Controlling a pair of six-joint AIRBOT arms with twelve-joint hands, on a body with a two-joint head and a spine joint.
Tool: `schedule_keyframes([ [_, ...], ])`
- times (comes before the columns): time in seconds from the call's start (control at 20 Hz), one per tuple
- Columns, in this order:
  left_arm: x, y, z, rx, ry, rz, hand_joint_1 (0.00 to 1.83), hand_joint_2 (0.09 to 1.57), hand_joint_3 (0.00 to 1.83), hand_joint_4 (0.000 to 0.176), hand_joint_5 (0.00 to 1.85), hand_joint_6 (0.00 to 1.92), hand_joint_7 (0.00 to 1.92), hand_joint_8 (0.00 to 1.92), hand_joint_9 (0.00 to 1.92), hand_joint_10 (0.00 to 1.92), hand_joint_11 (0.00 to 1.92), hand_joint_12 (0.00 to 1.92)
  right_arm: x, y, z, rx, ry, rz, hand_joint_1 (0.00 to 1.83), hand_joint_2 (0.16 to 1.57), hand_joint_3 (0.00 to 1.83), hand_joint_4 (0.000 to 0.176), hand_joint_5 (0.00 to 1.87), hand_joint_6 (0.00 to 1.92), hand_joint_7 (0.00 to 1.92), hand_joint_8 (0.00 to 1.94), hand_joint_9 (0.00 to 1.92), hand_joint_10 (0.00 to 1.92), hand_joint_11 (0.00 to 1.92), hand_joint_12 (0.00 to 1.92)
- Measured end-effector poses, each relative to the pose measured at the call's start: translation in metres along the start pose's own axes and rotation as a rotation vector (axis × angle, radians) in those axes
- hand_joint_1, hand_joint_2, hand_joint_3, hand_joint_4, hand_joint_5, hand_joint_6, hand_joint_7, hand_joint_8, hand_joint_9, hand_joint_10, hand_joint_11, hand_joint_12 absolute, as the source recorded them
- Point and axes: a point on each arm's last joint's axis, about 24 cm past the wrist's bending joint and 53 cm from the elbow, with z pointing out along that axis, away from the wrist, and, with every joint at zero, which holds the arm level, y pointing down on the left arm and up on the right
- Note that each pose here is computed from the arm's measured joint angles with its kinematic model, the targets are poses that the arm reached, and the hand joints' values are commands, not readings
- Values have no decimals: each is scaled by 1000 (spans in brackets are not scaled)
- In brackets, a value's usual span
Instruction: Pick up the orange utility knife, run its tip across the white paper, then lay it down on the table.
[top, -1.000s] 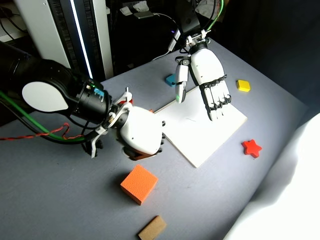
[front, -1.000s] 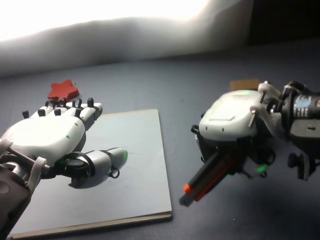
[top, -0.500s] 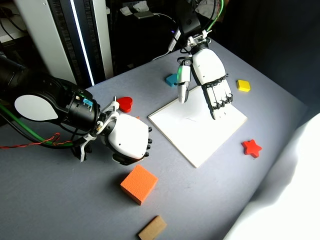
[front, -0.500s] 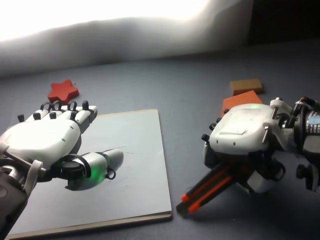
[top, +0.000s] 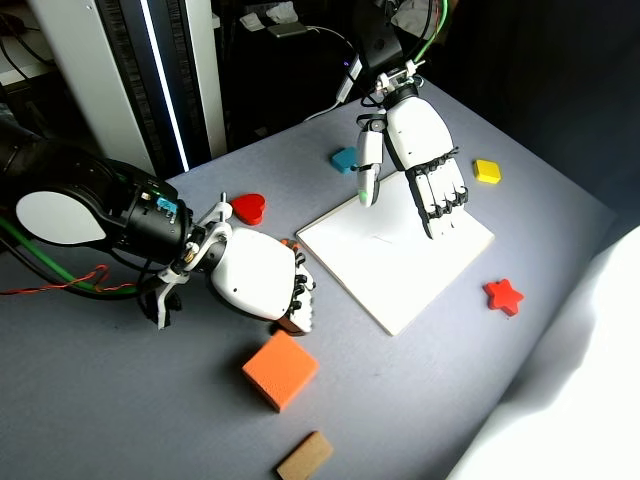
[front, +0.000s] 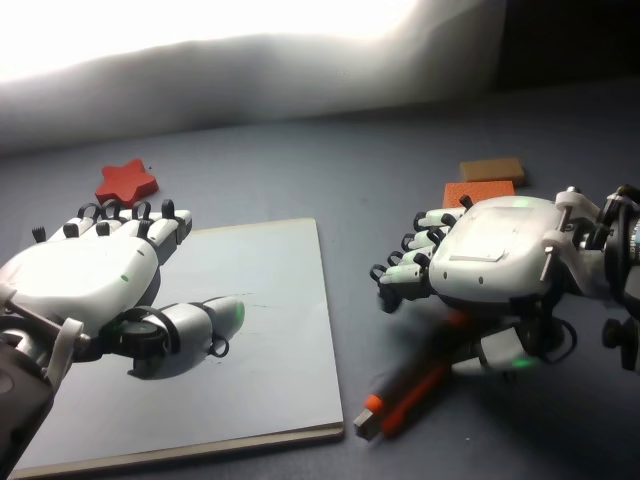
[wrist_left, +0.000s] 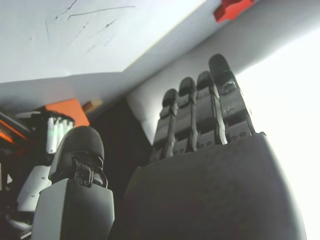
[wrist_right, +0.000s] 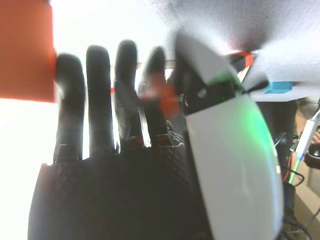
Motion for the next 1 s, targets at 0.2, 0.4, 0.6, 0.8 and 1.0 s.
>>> schedule_keyframes([
  [0.2,1,2,0,-5,2,-2,80,1302,1,6,72,0,106,1,65,0,0,612,1,2,-7,-1,1,0,711,1067,0,0,79,195,269,18,145,339,0,1058],
  [0.4,2,0,-1,-1,5,-1,84,1305,0,4,69,0,118,4,72,4,0,618,-12,-3,-18,16,-22,-2,568,1013,0,0,80,35,204,5,159,112,0,749],
  [0.6,-4,-9,0,13,-8,-22,123,1302,0,0,181,30,254,28,176,36,0,815,-35,4,-32,-1,-78,37,227,1117,22,0,340,105,417,44,348,145,0,1037],
  [0.8,-10,-30,-2,56,-21,-33,235,1290,0,0,623,60,770,165,517,682,53,1608,-46,7,-46,-3,-104,97,244,1217,5,0,650,721,785,698,530,1225,146,1763],
  [1.0,-11,-43,-6,80,-12,-38,270,1332,2,0,918,603,829,1252,659,1609,396,1920,-52,6,-64,13,-119,97,143,1379,28,0,952,1451,1114,1443,998,1796,783,1921],
])
